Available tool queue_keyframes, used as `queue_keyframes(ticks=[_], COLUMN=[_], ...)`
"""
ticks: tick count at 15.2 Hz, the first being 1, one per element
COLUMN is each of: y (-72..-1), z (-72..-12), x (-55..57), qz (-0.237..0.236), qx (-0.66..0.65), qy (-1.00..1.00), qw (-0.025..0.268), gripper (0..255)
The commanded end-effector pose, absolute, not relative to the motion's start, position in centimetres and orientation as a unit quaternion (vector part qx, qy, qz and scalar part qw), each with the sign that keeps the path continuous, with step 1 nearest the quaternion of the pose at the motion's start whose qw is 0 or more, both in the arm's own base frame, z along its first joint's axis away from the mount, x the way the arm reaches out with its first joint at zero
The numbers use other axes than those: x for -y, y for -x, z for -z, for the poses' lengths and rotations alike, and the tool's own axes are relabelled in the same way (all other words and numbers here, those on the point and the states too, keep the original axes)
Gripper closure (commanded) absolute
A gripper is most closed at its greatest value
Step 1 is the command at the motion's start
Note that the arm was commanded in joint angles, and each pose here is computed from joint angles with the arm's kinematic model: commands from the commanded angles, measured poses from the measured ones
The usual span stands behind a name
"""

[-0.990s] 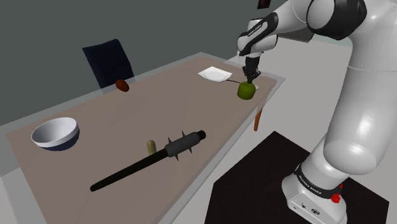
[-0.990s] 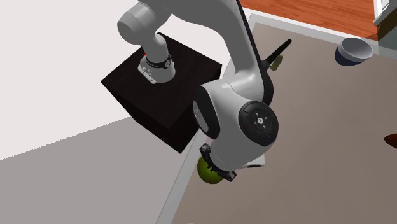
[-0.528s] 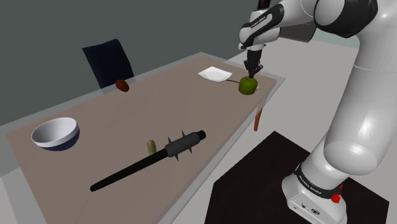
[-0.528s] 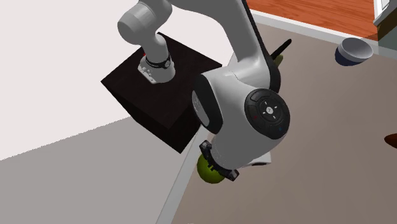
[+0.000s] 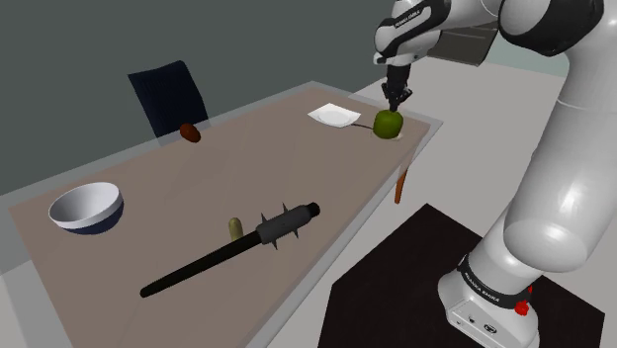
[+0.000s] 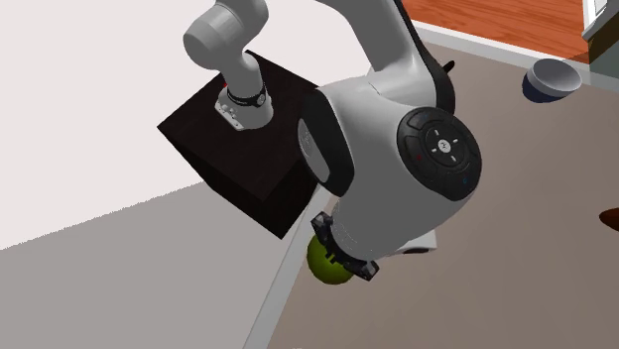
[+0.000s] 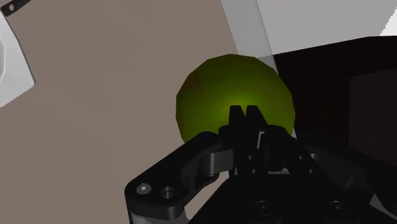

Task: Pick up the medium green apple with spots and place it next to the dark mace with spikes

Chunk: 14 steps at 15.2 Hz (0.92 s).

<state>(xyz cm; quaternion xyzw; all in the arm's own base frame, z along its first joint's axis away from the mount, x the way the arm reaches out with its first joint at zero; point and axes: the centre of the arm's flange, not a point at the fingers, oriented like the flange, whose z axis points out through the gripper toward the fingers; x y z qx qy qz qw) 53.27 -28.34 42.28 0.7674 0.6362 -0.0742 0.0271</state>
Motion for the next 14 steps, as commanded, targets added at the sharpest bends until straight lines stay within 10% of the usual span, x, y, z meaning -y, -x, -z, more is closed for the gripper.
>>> queue_keyframes(ticks=[1,14], y=[-53.2,-55.0], z=[-43.4,-47.0], x=[28.4,20.6], qz=[0.074,0.074], qx=[-0.636,-0.636], qy=[-0.767,-0.767], qw=[0.027,0.027], gripper=[255,255])
